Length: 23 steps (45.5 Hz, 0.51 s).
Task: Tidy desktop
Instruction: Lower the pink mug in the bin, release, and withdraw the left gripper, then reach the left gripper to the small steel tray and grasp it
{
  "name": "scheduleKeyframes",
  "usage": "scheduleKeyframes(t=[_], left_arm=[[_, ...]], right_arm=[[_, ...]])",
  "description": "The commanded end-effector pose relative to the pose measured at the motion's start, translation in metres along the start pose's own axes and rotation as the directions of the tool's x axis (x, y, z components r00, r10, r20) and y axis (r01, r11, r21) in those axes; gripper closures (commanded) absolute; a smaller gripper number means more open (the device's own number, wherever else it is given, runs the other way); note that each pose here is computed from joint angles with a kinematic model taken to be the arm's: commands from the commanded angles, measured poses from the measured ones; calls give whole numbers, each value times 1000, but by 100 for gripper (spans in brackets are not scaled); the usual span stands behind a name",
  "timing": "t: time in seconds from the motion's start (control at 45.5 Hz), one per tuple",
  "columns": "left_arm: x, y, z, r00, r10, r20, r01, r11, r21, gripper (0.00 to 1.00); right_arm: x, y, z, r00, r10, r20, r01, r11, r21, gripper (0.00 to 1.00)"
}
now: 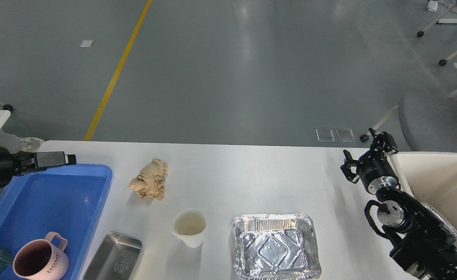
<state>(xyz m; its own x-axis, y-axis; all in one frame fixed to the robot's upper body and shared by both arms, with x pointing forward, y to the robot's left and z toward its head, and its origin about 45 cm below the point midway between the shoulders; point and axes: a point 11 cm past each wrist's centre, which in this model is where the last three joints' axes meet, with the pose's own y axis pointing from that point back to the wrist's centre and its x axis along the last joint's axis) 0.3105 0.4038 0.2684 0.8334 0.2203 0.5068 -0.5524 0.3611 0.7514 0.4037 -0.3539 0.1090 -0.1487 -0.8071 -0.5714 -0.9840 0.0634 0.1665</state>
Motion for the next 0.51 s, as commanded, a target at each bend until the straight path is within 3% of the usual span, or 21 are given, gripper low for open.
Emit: scheduleKeyframes(t=[0.0,0.484], left_arm=[[3,12,12,999,-40,21,41,999,-22,4],[30,96,28,999,-38,6,38,999,-36,4]], right_arm=[[0,0,0,1000,0,-1,0,1000,0,0],[-2,-2,-1,1000,-5,-2,5,1000,3,0]])
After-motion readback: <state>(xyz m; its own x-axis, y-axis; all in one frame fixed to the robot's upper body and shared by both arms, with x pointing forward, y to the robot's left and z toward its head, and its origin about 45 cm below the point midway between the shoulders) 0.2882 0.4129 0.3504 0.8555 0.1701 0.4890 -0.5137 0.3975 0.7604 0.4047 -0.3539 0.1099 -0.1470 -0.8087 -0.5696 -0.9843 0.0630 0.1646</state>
